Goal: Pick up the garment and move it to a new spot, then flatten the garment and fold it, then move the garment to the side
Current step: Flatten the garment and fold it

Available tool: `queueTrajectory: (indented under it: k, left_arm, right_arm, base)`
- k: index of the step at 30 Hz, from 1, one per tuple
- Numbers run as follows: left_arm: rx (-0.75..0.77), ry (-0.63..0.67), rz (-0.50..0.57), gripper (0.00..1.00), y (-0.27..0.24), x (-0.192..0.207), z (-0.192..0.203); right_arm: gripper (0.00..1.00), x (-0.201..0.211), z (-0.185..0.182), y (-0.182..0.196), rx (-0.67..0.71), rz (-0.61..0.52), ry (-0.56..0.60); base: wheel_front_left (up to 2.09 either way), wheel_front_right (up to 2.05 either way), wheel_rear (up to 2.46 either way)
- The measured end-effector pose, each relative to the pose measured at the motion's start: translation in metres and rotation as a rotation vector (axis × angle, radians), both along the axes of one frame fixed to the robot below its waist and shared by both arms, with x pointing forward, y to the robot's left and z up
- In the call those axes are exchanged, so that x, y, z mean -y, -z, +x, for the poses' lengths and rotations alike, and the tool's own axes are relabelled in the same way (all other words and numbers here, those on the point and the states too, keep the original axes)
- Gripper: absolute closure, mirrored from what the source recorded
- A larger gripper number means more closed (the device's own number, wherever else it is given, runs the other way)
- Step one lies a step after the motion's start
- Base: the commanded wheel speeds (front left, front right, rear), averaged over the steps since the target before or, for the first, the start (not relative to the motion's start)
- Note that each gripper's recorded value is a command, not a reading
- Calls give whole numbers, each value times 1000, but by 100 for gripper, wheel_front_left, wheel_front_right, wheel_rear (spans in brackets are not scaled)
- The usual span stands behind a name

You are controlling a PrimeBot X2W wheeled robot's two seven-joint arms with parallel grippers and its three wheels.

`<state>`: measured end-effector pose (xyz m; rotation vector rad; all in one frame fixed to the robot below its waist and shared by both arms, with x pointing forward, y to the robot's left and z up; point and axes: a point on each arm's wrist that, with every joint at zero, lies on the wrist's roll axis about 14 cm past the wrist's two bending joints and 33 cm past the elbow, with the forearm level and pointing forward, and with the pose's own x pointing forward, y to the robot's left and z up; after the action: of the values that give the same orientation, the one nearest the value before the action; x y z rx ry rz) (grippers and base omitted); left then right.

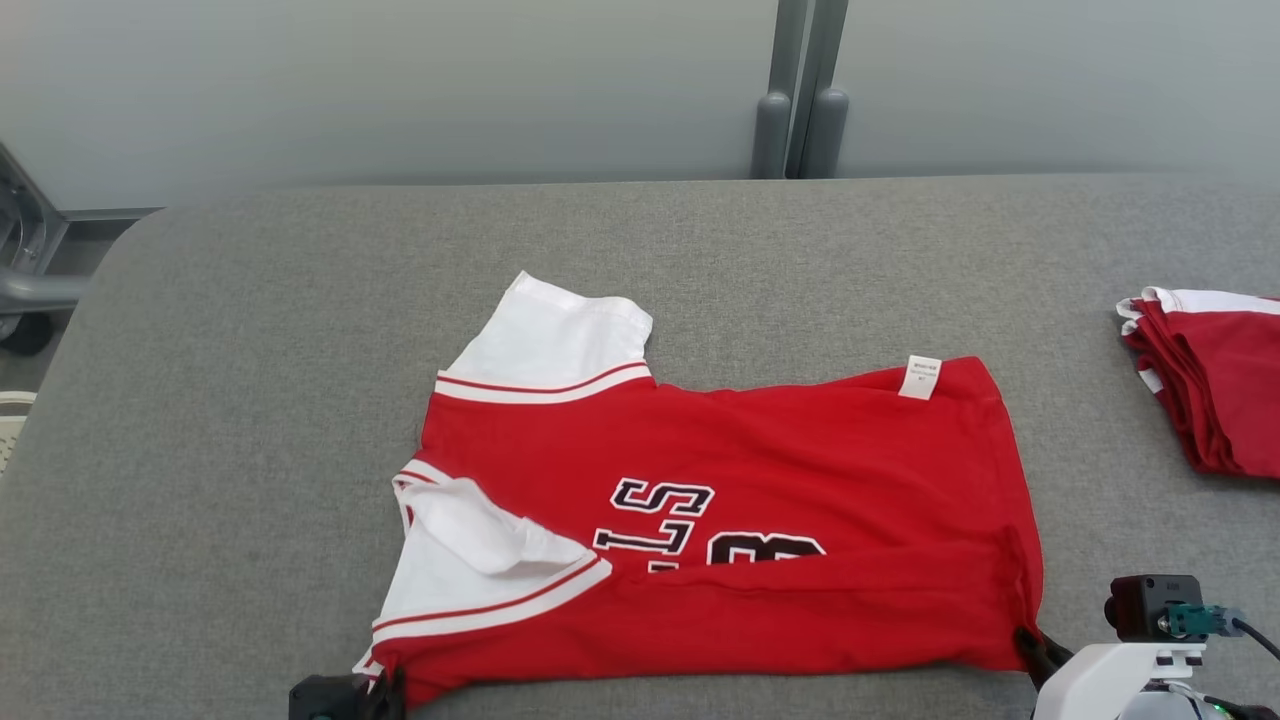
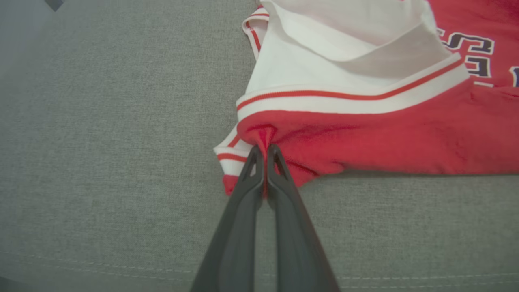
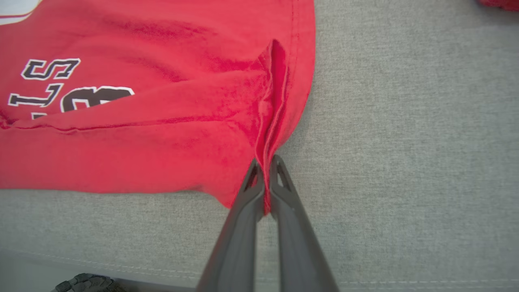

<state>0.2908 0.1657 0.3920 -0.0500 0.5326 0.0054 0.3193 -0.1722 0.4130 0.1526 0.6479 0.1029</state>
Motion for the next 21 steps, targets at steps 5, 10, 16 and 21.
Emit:
queueTrajectory:
  k: [5, 10, 16, 21]
  left_arm:
    - [-37, -10, 11, 100, 13, -3, -13]
    - [-11, 2, 12, 0, 19, -6, -18]
    - [136, -51, -12, 0, 3, -15, 0]
    - [301, -81, -78, 0, -36, -17, 30]
  right_arm:
    - [100, -2, -9, 8, -19, -5, -5]
    - [0, -2, -14, 15, -39, -5, -7]
    - [0, 4, -3, 1, 70, -21, 17]
    - [0, 6, 15, -28, 263, -10, 43]
  base:
    - [0, 0, 0]
    - [0, 0, 0]
    - [0, 0, 0]
    - [0, 0, 0]
